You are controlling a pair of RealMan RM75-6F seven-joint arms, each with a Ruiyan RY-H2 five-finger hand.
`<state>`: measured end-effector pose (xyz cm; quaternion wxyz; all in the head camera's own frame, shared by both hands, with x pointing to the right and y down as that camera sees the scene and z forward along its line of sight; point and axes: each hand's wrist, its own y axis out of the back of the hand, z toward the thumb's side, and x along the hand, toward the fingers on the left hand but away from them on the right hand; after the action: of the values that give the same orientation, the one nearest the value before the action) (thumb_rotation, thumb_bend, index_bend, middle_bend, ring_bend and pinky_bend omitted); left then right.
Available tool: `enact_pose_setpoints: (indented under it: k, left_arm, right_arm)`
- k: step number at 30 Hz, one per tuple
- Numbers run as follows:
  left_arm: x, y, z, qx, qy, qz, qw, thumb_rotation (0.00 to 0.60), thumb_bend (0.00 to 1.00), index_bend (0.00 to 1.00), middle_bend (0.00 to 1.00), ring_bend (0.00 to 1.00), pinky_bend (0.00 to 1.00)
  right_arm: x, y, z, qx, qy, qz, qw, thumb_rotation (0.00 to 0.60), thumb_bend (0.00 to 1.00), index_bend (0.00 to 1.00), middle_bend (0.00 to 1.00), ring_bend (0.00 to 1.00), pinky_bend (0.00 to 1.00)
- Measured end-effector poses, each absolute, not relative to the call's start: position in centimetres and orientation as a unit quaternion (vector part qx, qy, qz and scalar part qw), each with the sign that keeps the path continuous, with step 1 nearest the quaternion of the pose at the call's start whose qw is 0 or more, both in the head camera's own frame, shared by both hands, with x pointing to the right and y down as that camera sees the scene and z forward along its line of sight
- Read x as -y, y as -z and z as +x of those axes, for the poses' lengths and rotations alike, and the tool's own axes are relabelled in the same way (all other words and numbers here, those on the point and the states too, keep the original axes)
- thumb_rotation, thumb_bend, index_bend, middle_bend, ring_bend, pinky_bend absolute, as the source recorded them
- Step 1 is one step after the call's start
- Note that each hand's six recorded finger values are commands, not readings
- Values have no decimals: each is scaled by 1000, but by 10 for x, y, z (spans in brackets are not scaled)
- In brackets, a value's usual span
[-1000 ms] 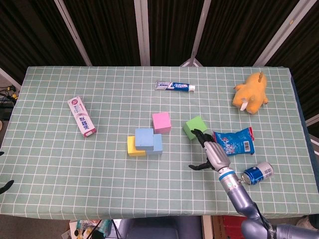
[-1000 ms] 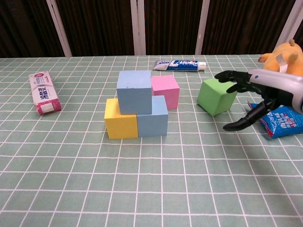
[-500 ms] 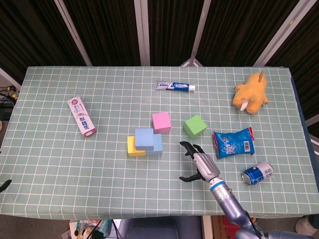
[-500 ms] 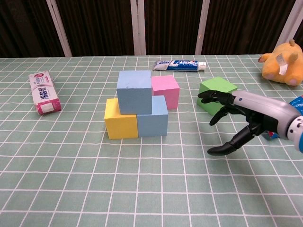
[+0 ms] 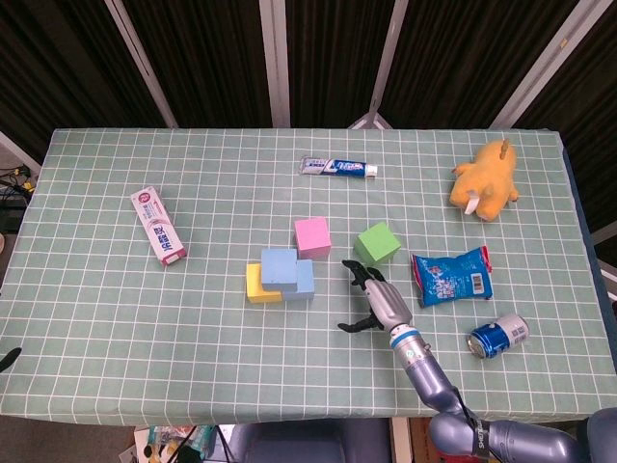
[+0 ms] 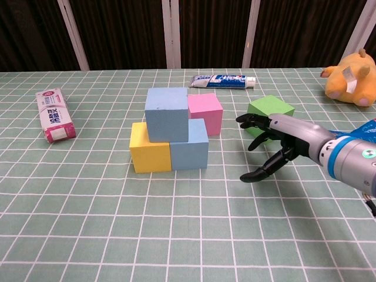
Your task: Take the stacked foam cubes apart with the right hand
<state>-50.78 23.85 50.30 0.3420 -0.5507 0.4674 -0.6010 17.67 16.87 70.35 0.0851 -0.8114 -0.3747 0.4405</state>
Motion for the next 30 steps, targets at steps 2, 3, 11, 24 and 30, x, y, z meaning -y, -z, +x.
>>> enact_pose_setpoints:
  k: [2,3,11,24,30]
  left_arm:
    - [-239,-503,-508,-468,601,-550,342,600,133,254,0,0,0]
    - [-239,-502,-509,-469,602,-549,341,600,133,254,0,0,0]
    - [-238,-503,-509,-469,604,-548,339,600,133,255,0,0,0]
    - [-238,-503,-513,-472,606,-546,334,600,133,254,0,0,0]
    - [-237,-506,-510,-465,610,-548,334,600,133,255,0,0,0]
  right_arm:
    - [-164,-705,175,372,-442,-811,92,600,123,0,87,229,11]
    - [-161,-706,174,372,-443,-810,94,600,123,0,87,226,11]
    - [-147,-705,161,368,-440,-813,97,600,123,0,87,211,11]
    - [-146,-712,127,357,-429,-827,69,600,123,0,88,202,11]
    - [-143,-713,113,361,-418,-831,66,600,123,38,88,202,11]
